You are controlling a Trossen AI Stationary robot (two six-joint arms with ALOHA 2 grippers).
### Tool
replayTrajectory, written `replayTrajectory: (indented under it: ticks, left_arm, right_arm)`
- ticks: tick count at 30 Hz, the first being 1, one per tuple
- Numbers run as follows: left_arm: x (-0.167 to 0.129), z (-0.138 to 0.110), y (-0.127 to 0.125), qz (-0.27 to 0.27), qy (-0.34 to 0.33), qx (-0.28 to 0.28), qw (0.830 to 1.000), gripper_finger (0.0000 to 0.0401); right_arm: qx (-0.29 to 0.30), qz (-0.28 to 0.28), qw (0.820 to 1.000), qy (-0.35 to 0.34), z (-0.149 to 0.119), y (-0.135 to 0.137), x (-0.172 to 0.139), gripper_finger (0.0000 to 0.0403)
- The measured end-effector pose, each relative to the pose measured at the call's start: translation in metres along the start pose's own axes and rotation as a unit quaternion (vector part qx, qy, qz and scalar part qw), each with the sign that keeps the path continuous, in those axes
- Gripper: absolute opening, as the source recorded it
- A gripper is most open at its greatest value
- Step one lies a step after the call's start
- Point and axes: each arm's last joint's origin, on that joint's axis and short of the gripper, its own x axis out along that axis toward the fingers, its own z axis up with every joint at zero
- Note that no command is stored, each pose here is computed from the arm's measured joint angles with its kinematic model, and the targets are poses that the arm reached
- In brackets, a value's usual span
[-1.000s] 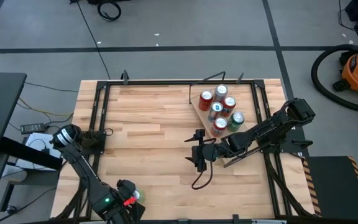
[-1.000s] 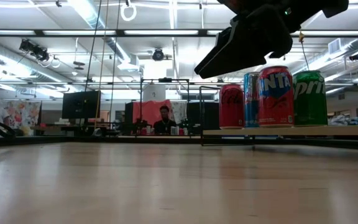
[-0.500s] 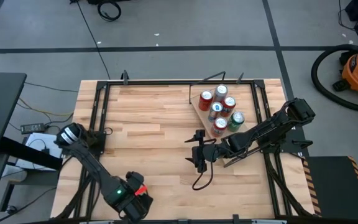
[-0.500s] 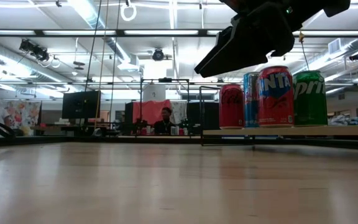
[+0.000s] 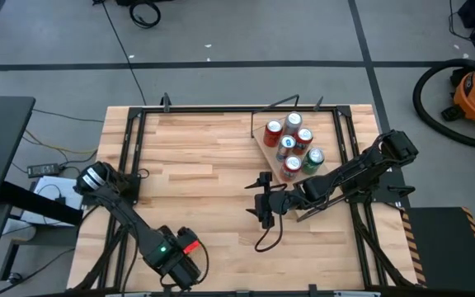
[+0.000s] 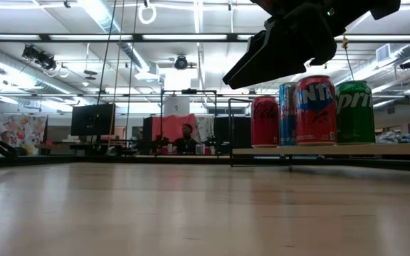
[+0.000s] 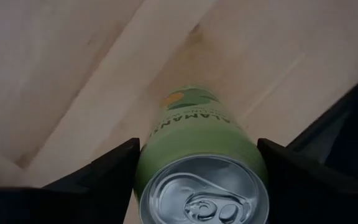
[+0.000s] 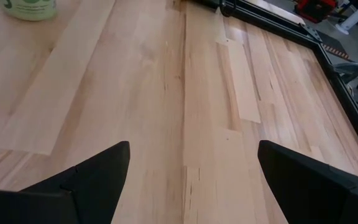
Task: Place canned beverage on shelf
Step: Put the light green soda can on the shelf
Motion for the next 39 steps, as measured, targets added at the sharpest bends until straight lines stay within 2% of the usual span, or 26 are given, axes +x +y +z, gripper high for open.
replayTrajectory:
  ticks: [5,8,12,16,18,20,22,23,30,34,39]
  left_arm:
    - [0.0,0.0,0.0,0.003,-0.008,0.112,0.994,0.0314]
    - [0.0,0.001,0.0,0.006,-0.018,0.2,0.98,0.0315]
    - [0.0,0.001,-0.001,0.002,-0.022,0.329,0.944,0.0315]
    - [0.0,0.001,-0.002,0.0,-0.024,0.448,0.894,0.0316]
    - [0.0,0.001,-0.002,0.002,-0.024,0.486,0.874,0.0316]
    - [0.0,0.001,-0.002,0.002,-0.024,0.5,0.866,0.0316]
    - [0.0,0.002,-0.002,0.003,-0.024,0.498,0.867,0.0316]
    - [0.0,0.004,-0.002,0.002,-0.025,0.488,0.873,0.0316]
    - [0.0,0.017,-0.002,-0.008,-0.028,0.355,0.934,0.0316]
    - [0.001,0.027,-0.001,-0.006,-0.03,0.323,0.946,0.0318]
    - [0.001,0.037,0.001,-0.001,-0.036,0.334,0.942,0.0344]
  right_arm:
    - [0.0,0.0,1.0,0.0,0.0,0.0,0.0,0.0365]
    - [0.001,0.0,1.0,0.0,0.0,0.0,0.0,0.0365]
    - [0.001,0.0,1.0,0.0,0.0,0.0,0.0,0.0365]
    - [0.001,0.0,1.0,0.001,0.0,0.0,0.0,0.0365]
    - [0.0,0.001,1.0,0.002,0.0,0.0,0.0,0.0365]
    - [0.0,0.001,1.0,0.005,-0.001,0.0,0.0,0.0365]
    - [0.001,0.001,1.0,0.005,-0.001,0.0,0.0,0.0365]
    - [0.001,0.001,1.0,0.005,-0.001,0.0,0.0,0.0365]
    - [0.004,0.001,1.0,0.005,-0.001,0.0,0.0,0.0365]
    - [0.005,0.002,1.0,0.005,-0.001,0.001,0.0,0.0365]
    - [0.004,0.003,1.0,0.004,-0.001,0.002,-0.001,0.0365]
